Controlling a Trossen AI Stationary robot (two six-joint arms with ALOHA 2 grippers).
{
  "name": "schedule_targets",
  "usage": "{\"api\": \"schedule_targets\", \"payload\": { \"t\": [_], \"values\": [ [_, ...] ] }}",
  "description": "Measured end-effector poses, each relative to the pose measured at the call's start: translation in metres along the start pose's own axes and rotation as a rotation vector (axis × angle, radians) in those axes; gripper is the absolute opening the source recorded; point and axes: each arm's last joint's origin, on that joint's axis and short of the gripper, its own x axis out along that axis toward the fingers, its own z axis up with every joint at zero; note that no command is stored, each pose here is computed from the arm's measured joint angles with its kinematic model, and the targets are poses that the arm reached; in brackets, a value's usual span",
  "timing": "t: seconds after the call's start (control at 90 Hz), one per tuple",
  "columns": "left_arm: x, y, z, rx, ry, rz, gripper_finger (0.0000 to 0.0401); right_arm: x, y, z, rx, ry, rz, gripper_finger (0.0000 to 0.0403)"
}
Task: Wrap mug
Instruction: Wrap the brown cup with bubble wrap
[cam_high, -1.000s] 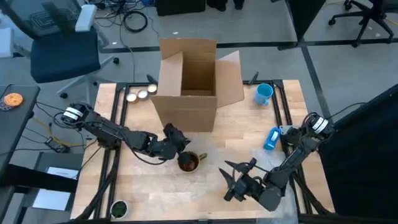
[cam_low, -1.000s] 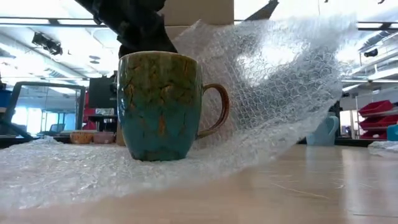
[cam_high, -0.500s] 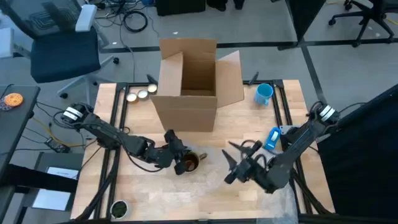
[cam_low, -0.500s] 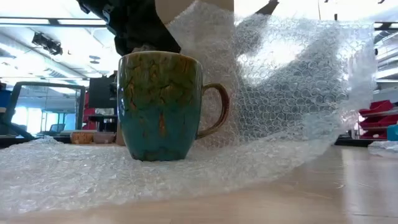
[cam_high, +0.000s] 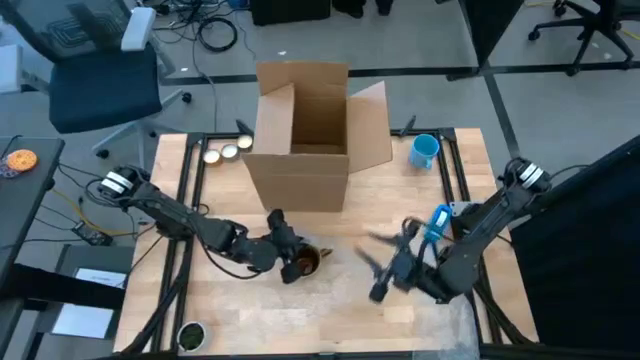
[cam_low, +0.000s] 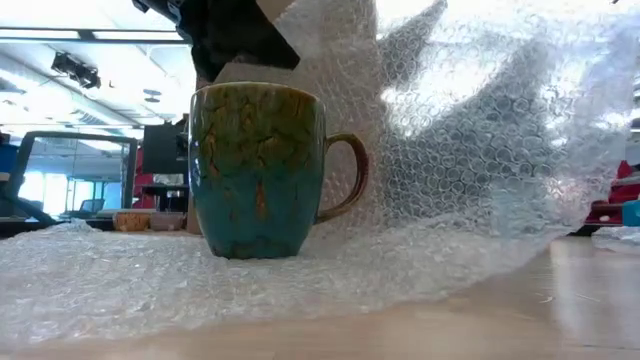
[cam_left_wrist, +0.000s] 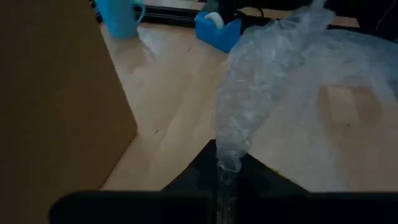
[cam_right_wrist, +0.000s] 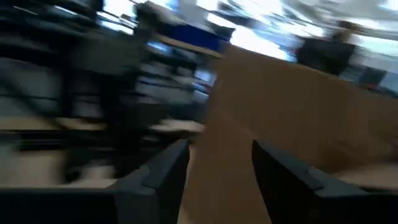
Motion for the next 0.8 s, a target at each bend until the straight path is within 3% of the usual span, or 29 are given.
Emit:
{"api": "schedule_targets", "payload": {
  "t": [0.111, 0.178, 0.267, 0.333, 0.578, 0.689, 0.8],
  "values": [
    [-0.001, -0.002, 0.001, -0.006, -0.011, -0.013, 0.0, 0.01, -0.005, -0.012, 0.034, 0.06, 0.037, 0.0157],
    [-0.002, -0.004, 0.002, -0.015, -0.021, -0.043, 0.0, 0.017, -0.017, -0.017, 0.105, 0.128, 0.114, 0.0154],
    [-0.002, -0.006, 0.003, -0.002, -0.027, -0.07, 0.0, 0.03, -0.041, -0.019, 0.224, 0.307, 0.268, 0.015],
    [-0.003, -0.007, 0.003, 0.005, -0.028, -0.072, 0.0, 0.036, -0.061, -0.021, 0.247, 0.461, 0.334, 0.0146],
    [-0.004, -0.008, 0.002, 0.013, -0.02, -0.076, 0.0, 0.015, -0.119, -0.034, 0.139, 0.894, 0.263, 0.0135],
    [-0.006, -0.01, 0.0, 0.026, -0.007, -0.088, 0.0, 0.003, -0.127, -0.045, 0.143, 1.092, 0.247, 0.0141],
    [-0.008, -0.013, -0.002, 0.031, -0.007, -0.099, 0.0, -0.002, -0.119, -0.055, 0.149, 1.151, 0.272, 0.0159]
  ]
}}
